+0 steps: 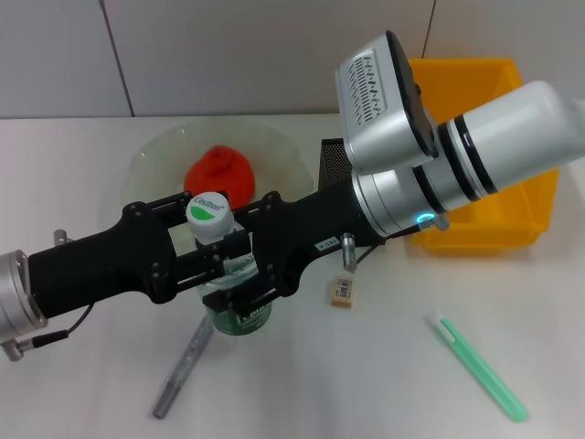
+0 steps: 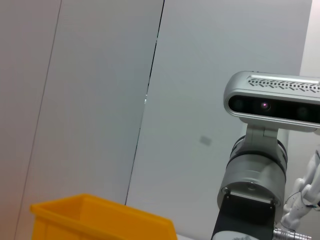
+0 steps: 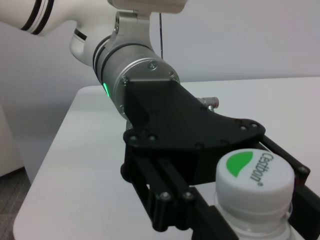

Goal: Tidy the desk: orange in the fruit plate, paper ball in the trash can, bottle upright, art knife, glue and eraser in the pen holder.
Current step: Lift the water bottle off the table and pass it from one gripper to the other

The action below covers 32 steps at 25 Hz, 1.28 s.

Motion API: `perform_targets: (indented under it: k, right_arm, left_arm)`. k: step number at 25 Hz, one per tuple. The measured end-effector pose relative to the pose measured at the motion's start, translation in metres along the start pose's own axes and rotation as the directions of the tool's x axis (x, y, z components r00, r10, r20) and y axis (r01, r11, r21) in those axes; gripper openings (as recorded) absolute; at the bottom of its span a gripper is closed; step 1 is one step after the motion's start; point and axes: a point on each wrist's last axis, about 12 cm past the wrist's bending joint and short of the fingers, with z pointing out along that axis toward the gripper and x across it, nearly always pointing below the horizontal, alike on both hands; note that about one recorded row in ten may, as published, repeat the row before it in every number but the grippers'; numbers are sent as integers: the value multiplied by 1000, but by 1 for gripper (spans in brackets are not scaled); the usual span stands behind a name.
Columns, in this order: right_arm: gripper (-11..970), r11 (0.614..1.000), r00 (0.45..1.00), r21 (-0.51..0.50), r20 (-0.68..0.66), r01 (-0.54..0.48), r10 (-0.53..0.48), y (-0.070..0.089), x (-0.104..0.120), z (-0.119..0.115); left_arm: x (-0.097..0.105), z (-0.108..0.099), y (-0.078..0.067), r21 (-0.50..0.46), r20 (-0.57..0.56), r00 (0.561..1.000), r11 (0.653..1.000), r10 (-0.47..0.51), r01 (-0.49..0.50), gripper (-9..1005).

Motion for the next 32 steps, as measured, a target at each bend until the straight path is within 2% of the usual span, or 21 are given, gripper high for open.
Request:
perform_targets:
  k: [11,17,20,32]
  right_arm:
    - [765,1000,1000,5,15,-4,4,1,4,-1]
    - [763,1000,993,26,116,15,-18,6,12,-6]
    - [762,999,992,30,122,17,-21,7,14,-7]
    - [735,999,987,44,162,-13,5,10,25,-8]
  left_arm:
    - [1,-1,-1,-2,5,1000,1000,-21,21,544]
    - [3,-4,-1,-9,-1,1000,999,-31,31,500]
    - [2,-5,0,-9,-3,999,999,-40,40,466]
    - [-3,1,2,12,-4,999,998,-54,54,466]
